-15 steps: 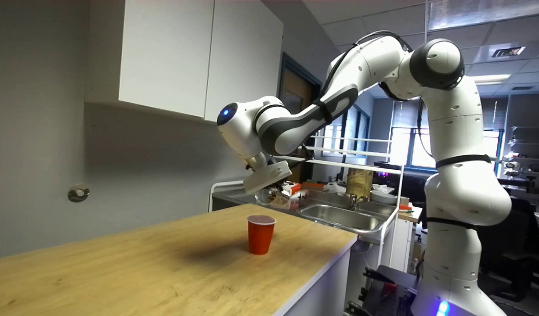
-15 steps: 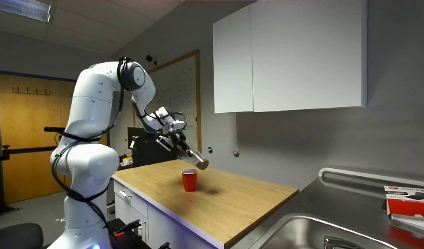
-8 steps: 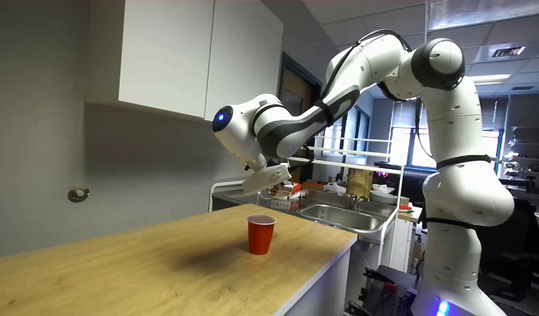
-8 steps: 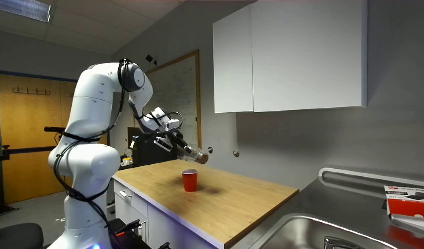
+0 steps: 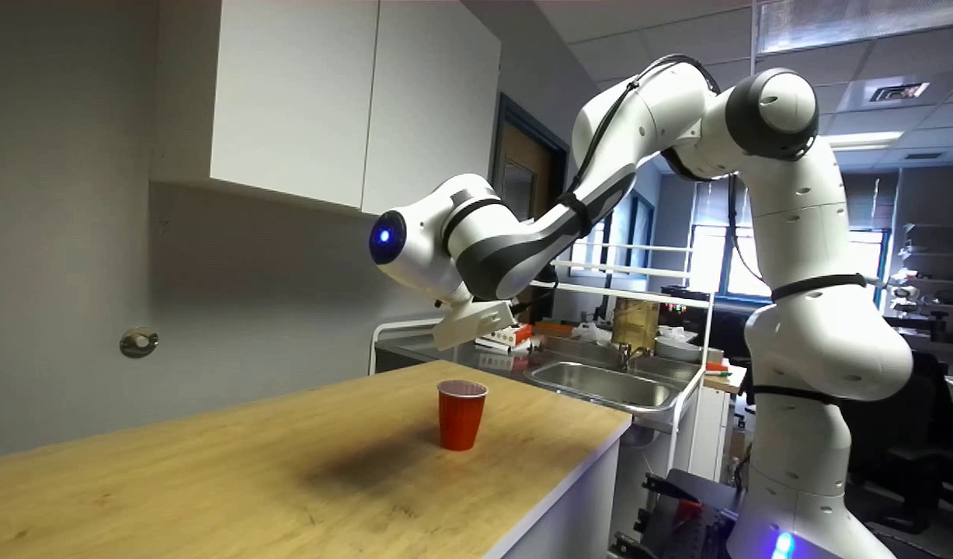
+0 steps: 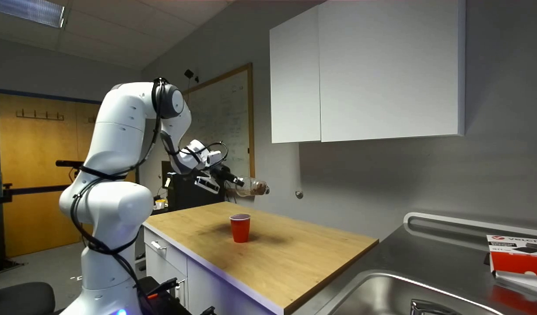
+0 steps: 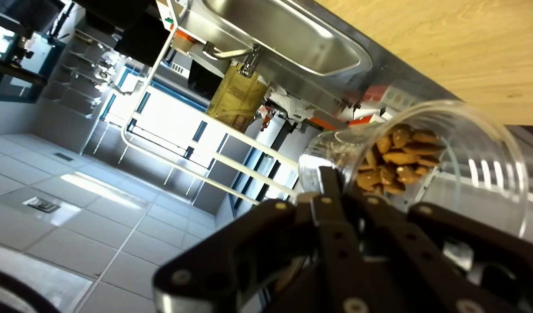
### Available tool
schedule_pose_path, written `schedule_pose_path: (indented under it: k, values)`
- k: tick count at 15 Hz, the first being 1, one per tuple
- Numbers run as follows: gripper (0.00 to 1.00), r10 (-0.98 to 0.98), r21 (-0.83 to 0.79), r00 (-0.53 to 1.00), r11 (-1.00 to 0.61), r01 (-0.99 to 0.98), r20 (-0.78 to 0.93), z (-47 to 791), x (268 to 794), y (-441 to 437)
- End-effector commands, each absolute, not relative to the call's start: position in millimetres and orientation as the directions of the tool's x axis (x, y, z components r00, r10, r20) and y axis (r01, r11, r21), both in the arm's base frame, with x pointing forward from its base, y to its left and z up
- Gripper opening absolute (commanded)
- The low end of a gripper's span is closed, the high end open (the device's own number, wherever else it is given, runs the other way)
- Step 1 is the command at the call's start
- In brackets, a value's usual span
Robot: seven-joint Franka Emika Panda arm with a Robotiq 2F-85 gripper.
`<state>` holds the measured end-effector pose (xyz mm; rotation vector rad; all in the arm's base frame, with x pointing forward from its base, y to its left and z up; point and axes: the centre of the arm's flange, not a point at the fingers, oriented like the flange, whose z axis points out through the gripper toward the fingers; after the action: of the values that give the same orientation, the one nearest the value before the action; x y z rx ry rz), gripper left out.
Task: Pour the contents of the clear cup into the red cup
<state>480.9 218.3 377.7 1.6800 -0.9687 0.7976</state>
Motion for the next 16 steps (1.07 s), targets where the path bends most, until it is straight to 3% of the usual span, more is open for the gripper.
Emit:
schedule_pose_path:
  k: [1,16]
  values:
    - [0.04,-0.151,0.41,0.43,-0.15,-0.9,0.89,377,478,225]
    - [0.04,0.002,0.375,0.378,-0.11,-0.92,0.926,372,467,234]
